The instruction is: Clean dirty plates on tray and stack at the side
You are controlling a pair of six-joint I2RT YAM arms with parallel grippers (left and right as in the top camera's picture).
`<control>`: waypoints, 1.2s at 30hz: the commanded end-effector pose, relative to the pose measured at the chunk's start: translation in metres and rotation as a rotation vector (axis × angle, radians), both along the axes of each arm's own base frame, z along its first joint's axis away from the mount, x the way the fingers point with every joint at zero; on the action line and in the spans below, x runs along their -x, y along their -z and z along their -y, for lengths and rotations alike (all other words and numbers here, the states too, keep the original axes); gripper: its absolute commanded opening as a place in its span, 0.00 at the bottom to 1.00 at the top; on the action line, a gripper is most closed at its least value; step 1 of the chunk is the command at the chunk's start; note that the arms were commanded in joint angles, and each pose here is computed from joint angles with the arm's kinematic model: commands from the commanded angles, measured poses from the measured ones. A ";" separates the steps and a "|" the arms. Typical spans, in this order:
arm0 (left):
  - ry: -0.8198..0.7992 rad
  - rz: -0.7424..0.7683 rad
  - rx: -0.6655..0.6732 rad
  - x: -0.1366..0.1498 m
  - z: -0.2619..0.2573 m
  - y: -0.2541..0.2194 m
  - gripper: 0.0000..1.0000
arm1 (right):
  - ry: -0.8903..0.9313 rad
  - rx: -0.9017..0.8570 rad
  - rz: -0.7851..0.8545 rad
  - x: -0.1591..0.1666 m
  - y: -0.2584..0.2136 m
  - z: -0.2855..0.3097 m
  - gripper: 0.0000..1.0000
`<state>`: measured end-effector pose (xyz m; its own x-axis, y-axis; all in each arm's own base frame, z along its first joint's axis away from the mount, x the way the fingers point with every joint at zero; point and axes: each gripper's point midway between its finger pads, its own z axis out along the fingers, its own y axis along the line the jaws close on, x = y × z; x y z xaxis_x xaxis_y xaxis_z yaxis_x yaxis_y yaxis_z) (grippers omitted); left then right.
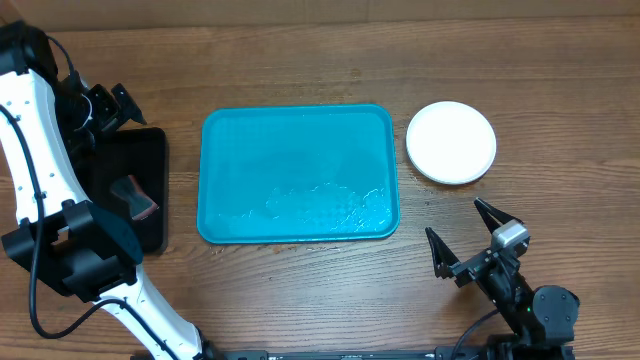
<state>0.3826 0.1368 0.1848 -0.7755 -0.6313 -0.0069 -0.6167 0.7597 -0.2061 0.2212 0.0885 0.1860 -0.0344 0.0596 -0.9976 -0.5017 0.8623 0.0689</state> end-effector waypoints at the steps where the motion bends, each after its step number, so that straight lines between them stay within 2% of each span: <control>1: 0.014 0.019 -0.001 -0.001 0.002 -0.005 1.00 | 0.037 -0.005 0.020 -0.005 0.006 0.005 1.00; 11: 0.014 0.019 -0.001 -0.001 0.002 -0.005 1.00 | 0.229 -0.002 -0.003 -0.018 0.011 0.034 1.00; 36: 0.014 0.019 -0.001 -0.001 0.002 -0.005 1.00 | 0.212 0.000 -0.001 -0.017 0.011 0.031 1.00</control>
